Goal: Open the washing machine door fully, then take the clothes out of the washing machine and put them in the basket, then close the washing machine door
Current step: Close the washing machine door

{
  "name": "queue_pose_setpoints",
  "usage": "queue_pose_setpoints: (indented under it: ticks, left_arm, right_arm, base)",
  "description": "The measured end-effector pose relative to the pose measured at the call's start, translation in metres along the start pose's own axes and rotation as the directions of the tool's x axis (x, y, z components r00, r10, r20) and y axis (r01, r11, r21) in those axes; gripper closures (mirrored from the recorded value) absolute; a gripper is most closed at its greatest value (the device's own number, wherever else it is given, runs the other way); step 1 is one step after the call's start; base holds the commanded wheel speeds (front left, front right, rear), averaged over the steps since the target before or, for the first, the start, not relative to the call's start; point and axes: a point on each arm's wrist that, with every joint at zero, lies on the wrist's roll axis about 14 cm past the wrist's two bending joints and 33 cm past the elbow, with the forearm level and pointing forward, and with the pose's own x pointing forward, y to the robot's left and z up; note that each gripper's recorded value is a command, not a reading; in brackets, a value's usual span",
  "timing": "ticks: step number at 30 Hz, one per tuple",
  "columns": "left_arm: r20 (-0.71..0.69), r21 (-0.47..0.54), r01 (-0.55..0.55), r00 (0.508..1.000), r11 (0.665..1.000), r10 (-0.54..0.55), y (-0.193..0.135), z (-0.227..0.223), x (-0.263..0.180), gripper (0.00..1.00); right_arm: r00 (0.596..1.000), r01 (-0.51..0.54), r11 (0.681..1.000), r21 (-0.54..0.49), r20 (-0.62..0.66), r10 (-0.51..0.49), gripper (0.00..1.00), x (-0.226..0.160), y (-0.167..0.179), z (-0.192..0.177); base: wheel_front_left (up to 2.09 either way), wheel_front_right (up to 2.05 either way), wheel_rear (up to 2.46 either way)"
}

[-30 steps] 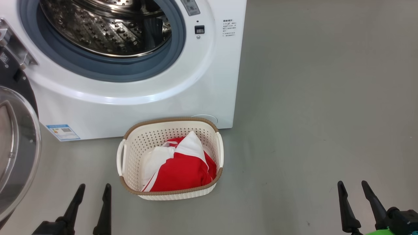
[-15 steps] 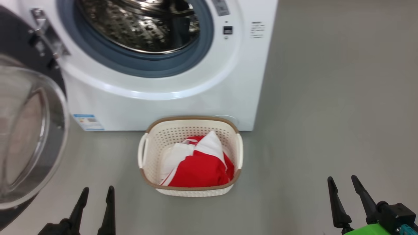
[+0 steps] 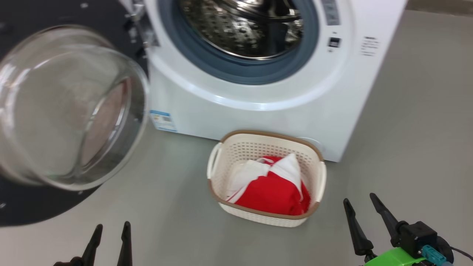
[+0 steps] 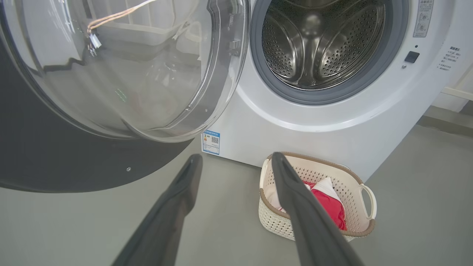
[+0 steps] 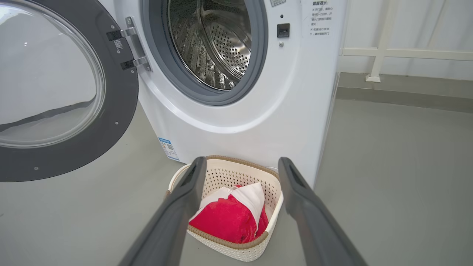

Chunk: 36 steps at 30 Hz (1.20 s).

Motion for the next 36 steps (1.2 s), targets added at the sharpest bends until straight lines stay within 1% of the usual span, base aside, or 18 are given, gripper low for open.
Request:
queue_pose_setpoints:
  ticks: [8, 13, 16, 21, 30, 31, 32, 33, 36]
  left_arm:
    - [0.024, -0.046, -0.112, 0.993, 0.993, 0.113, 0.033, 0.005, -0.026, 0.00]
    - [0.039, -0.085, -0.200, 0.978, 0.976, 0.204, 0.054, 0.008, -0.043, 0.00]
    - [0.038, -0.101, -0.233, 0.971, 0.967, 0.237, 0.061, 0.007, -0.050, 0.00]
    - [0.040, -0.121, -0.260, 0.963, 0.958, 0.266, 0.065, 0.008, -0.053, 0.00]
    - [0.059, -0.134, -0.264, 0.960, 0.955, 0.274, 0.066, 0.014, -0.053, 0.00]
    - [0.065, -0.137, -0.260, 0.960, 0.956, 0.271, 0.065, 0.016, -0.052, 0.34]
    - [0.073, -0.141, -0.257, 0.960, 0.956, 0.269, 0.064, 0.019, -0.052, 0.80]
    - [0.084, -0.141, -0.253, 0.960, 0.957, 0.266, 0.064, 0.022, -0.051, 1.00]
    - [0.141, -0.145, -0.233, 0.957, 0.962, 0.253, 0.064, 0.040, -0.048, 1.00]
  right_arm:
    - [0.988, -0.148, 0.989, -0.020, -0.039, 0.147, 0.00, 0.020, 0.046, -0.010]
    - [0.966, -0.256, 0.966, -0.034, -0.054, 0.254, 0.00, 0.031, 0.079, -0.013]
    - [0.952, -0.303, 0.952, -0.038, -0.053, 0.301, 0.00, 0.037, 0.095, -0.012]
    - [0.940, -0.338, 0.940, -0.044, -0.064, 0.335, 0.00, 0.041, 0.105, -0.015]
    - [0.938, -0.343, 0.938, -0.043, -0.070, 0.340, 0.00, 0.042, 0.105, -0.016]
    - [0.939, -0.341, 0.939, -0.043, -0.070, 0.338, 0.00, 0.042, 0.104, -0.016]
    - [0.940, -0.337, 0.940, -0.042, -0.068, 0.334, 0.00, 0.042, 0.103, -0.016]
    - [0.941, -0.334, 0.942, -0.042, -0.067, 0.331, 0.00, 0.043, 0.102, -0.015]
    - [0.947, -0.319, 0.947, -0.041, -0.060, 0.316, 0.00, 0.044, 0.097, -0.013]
  base:
    - [0.00, 0.00, 0.00]
    - [0.00, 0.00, 0.00]
    - [0.00, 0.00, 0.00]
    - [0.00, 0.00, 0.00]
    - [0.00, 0.00, 0.00]
    - [0.00, 0.00, 0.00]
    - [0.00, 0.00, 0.00]
    - [0.00, 0.00, 0.00]
    - [0.00, 0.00, 0.00]
